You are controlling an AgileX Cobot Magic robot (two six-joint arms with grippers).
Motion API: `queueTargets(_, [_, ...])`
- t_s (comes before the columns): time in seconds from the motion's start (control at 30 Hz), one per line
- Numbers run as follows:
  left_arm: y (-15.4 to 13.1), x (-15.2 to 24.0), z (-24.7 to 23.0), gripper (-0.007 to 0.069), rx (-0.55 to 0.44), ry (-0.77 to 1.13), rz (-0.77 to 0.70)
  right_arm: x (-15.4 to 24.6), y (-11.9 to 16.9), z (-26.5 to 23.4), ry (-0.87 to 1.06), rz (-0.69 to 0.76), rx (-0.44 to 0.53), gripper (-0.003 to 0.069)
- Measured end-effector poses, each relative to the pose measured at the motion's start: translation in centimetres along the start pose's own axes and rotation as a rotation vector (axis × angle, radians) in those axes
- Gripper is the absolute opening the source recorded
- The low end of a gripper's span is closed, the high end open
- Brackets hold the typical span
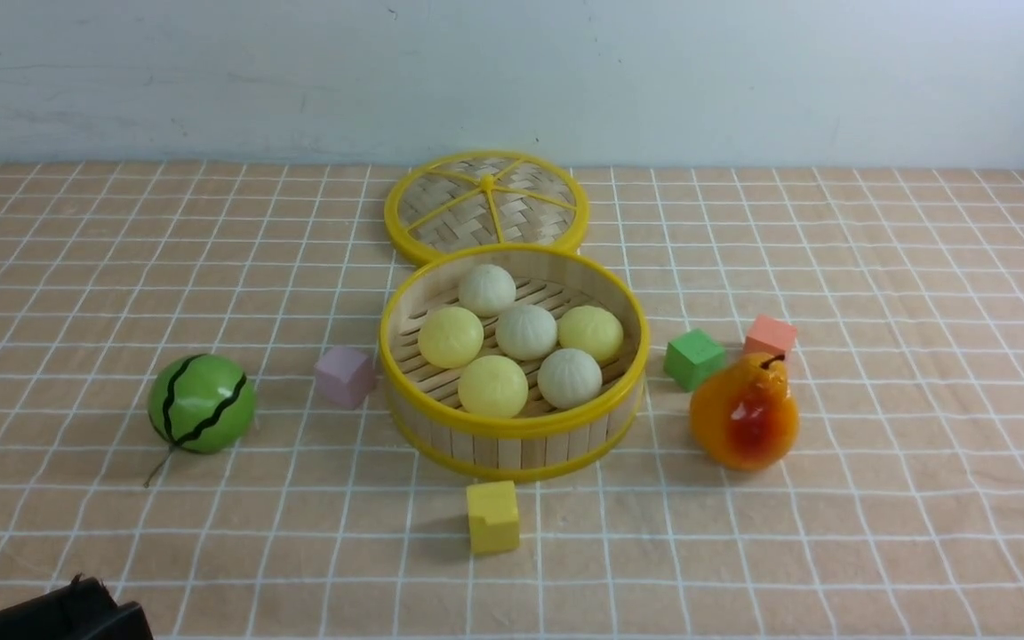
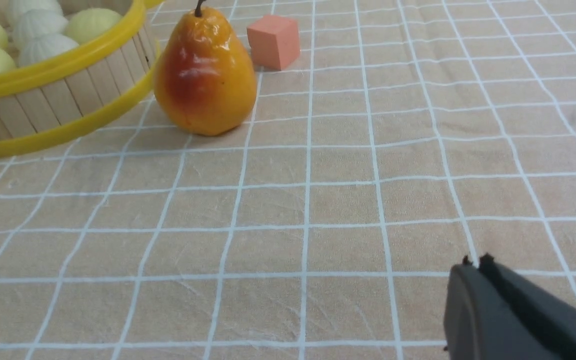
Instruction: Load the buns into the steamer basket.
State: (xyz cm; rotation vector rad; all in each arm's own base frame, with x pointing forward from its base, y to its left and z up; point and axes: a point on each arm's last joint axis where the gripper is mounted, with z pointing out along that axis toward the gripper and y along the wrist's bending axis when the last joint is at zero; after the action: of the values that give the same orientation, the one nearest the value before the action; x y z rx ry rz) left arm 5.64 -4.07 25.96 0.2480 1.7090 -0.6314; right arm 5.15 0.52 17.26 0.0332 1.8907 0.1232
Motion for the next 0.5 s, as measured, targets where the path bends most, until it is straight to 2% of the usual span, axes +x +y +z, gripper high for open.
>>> queueTargets(0.5, [0.15, -0.13, 0.02, 0.0234, -0.014, -0.021, 0.012, -0.01, 0.0, 0.0, -0.001, 0.0, 0.0, -0.0001])
